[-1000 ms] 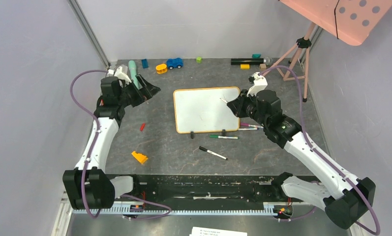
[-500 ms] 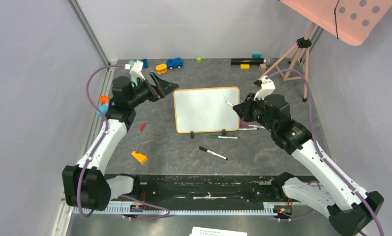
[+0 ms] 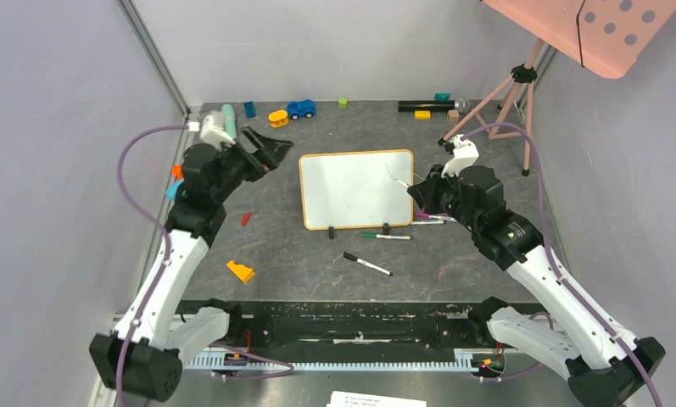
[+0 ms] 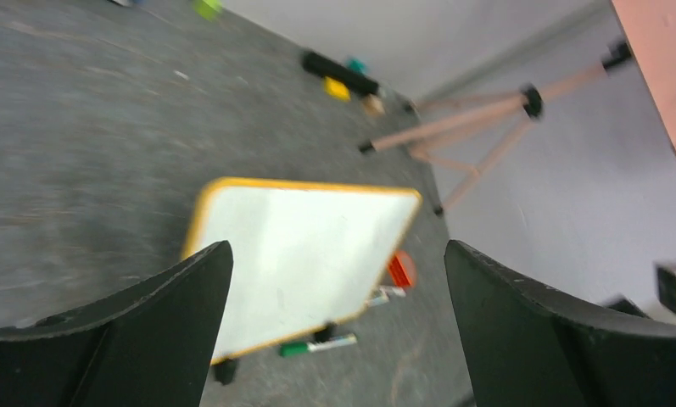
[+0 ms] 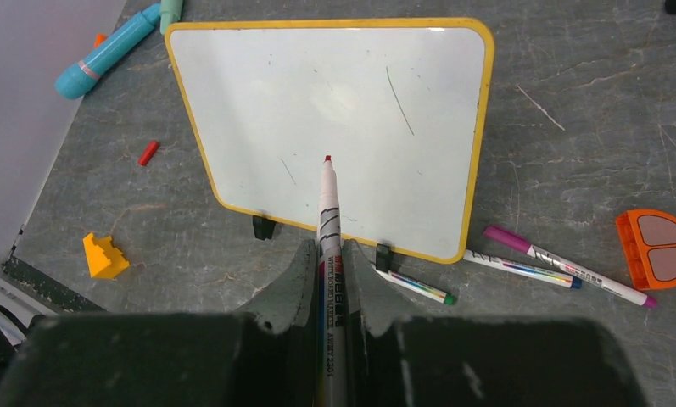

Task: Write a sentence on the whiteboard
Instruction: Adjust the whiteboard at the center of the board.

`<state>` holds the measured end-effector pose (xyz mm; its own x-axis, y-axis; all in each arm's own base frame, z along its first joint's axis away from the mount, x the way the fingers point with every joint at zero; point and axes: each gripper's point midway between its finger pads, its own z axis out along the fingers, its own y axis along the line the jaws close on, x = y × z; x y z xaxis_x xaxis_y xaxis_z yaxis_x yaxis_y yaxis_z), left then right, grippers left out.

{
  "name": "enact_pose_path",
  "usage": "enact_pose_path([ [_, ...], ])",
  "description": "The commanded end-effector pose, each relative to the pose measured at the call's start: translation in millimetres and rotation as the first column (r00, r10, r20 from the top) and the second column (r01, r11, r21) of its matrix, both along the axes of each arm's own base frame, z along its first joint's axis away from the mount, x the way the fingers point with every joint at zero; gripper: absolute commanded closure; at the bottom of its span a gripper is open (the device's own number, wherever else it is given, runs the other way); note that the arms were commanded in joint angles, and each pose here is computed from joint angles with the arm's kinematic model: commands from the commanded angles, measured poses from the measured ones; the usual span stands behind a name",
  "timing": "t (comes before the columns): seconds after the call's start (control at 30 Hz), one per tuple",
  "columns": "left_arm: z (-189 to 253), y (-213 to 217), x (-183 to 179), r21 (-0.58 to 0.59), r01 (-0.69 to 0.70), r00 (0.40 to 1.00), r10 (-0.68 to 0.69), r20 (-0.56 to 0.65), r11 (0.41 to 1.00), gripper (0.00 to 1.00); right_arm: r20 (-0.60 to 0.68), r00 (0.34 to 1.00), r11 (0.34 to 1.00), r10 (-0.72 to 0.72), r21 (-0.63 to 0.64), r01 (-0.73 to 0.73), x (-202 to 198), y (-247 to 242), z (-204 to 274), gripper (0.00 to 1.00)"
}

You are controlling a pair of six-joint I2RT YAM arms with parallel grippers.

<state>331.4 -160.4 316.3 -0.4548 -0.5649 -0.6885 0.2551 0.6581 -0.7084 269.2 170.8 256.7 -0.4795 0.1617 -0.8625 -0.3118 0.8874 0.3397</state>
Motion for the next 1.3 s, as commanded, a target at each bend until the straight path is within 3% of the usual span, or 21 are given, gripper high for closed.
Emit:
enact_pose_path([
  [0.0, 2, 67, -2, 0.034, -0.284, 0.958, 0.282, 0.049, 0.958, 0.00, 0.091, 0.996, 0.999, -0.017, 0.036, 0.014, -4, -7, 33, 1.00],
  [0.13, 7, 57, -10, 0.072, -0.203, 0.978, 0.198, 0.069, 0.977, 0.00, 0.106, 0.994, 1.000, -0.014, 0.013, 0.013, -7, -12, 33, 1.00],
  [0.27, -17, 60, -19, 0.186, -0.149, 0.973, 0.178, -0.146, 0.971, 0.00, 0.102, 0.995, 0.999, -0.018, -0.034, 0.021, -10, -20, 27, 1.00],
  [0.33, -24, 63, -22, 0.206, -0.150, 0.962, 0.191, -0.197, 0.967, 0.00, 0.097, 0.995, 0.998, -0.021, -0.050, 0.026, -14, -24, 26, 1.00],
  [0.5, -20, 68, -30, 0.141, -0.216, 0.973, 0.225, -0.054, 0.966, 0.00, 0.095, 0.995, 0.998, -0.006, -0.062, 0.012, -21, -26, 22, 1.00],
  [0.77, -51, 24, -33, 0.146, 0.079, 0.997, -0.082, 0.015, 0.986, 0.00, 0.095, 0.993, 0.994, 0.070, -0.093, -0.061, -10, -10, 28, 1.00],
  [0.93, -83, 22, -30, 0.198, 0.114, 0.991, -0.124, 0.040, 0.974, 0.01, 0.117, 0.990, 0.991, 0.083, -0.119, -0.069, 2, -5, 28, 1.00],
  [1.27, -71, 6, -7, 0.277, 0.210, 0.958, -0.254, 0.135, 0.938, 0.00, 0.138, 0.987, 0.993, 0.079, -0.092, -0.067, 27, 12, 48, 1.00],
])
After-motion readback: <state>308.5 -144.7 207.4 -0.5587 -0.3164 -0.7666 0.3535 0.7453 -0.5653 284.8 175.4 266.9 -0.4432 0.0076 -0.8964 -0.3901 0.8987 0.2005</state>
